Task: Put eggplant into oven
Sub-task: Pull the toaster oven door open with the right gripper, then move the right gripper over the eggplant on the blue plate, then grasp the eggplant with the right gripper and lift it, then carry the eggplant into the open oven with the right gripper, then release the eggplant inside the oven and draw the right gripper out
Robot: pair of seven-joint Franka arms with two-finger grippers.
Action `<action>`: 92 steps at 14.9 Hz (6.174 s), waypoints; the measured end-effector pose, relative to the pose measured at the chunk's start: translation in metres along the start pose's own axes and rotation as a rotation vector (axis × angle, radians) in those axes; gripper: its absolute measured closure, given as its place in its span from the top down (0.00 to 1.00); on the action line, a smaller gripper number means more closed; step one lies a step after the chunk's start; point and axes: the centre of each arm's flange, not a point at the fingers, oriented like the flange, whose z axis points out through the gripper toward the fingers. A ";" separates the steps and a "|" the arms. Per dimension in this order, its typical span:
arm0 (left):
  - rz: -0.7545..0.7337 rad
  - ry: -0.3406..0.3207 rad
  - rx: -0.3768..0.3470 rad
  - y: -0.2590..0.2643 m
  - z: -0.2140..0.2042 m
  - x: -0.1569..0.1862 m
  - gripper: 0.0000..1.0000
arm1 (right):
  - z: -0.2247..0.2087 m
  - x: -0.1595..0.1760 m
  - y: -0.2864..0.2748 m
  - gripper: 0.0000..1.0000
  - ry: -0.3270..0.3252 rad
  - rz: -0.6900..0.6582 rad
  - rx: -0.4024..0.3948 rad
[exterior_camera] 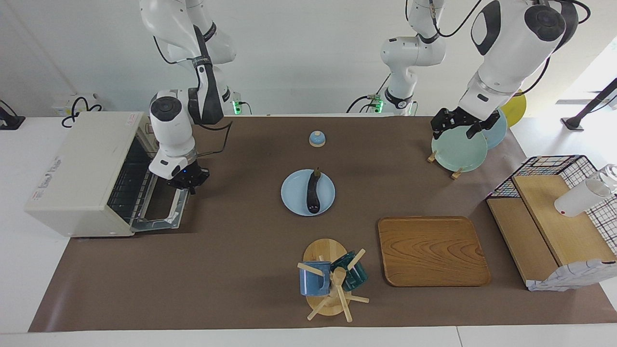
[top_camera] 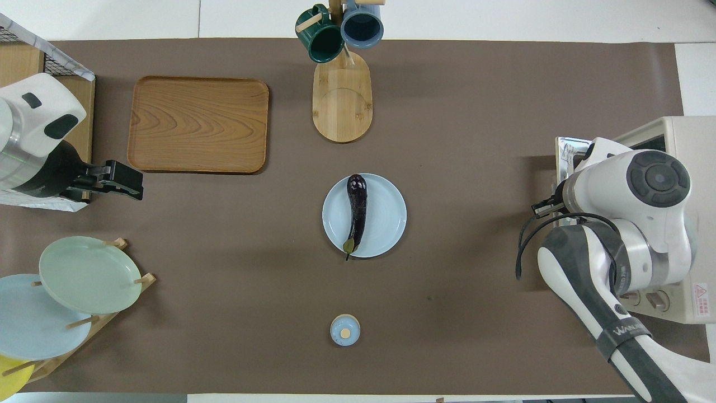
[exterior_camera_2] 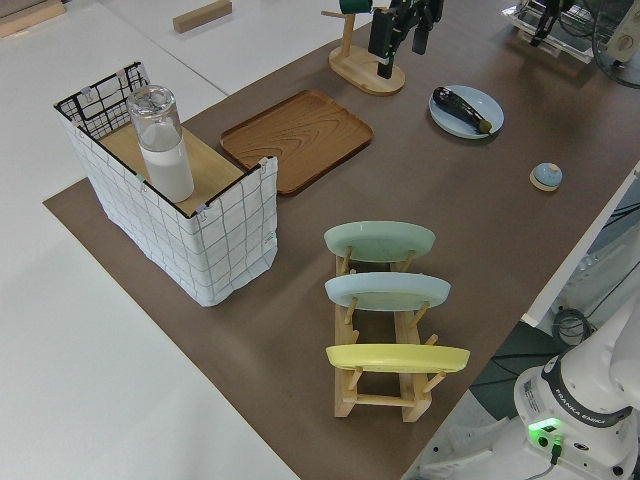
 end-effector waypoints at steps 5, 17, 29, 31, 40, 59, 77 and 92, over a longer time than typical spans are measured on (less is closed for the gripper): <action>-0.006 0.012 -0.001 -0.003 -0.005 -0.003 1.00 | 0.007 0.002 -0.006 0.01 -0.003 0.020 0.002; -0.008 0.025 -0.003 -0.004 0.000 0.002 1.00 | -0.110 0.078 -0.233 0.48 0.069 0.130 0.148; -0.008 0.025 -0.003 -0.004 0.001 0.003 1.00 | -0.062 0.131 -0.417 0.37 0.044 0.255 0.120; -0.008 0.026 -0.003 -0.004 0.001 0.003 1.00 | -0.052 0.124 -0.416 0.35 0.040 0.252 0.117; -0.010 0.030 -0.004 -0.005 -0.001 0.002 1.00 | -0.026 0.093 -0.425 0.32 0.051 0.224 0.129; -0.012 0.031 -0.004 -0.006 -0.002 0.002 1.00 | -0.117 0.057 -0.065 0.03 -0.235 0.079 -0.099; -0.012 0.031 -0.004 -0.006 -0.002 0.002 1.00 | -0.057 -0.028 0.091 0.06 -0.241 0.055 -0.073; -0.012 0.031 -0.004 -0.006 -0.002 0.002 1.00 | -0.070 0.016 0.013 0.01 -0.111 0.018 -0.070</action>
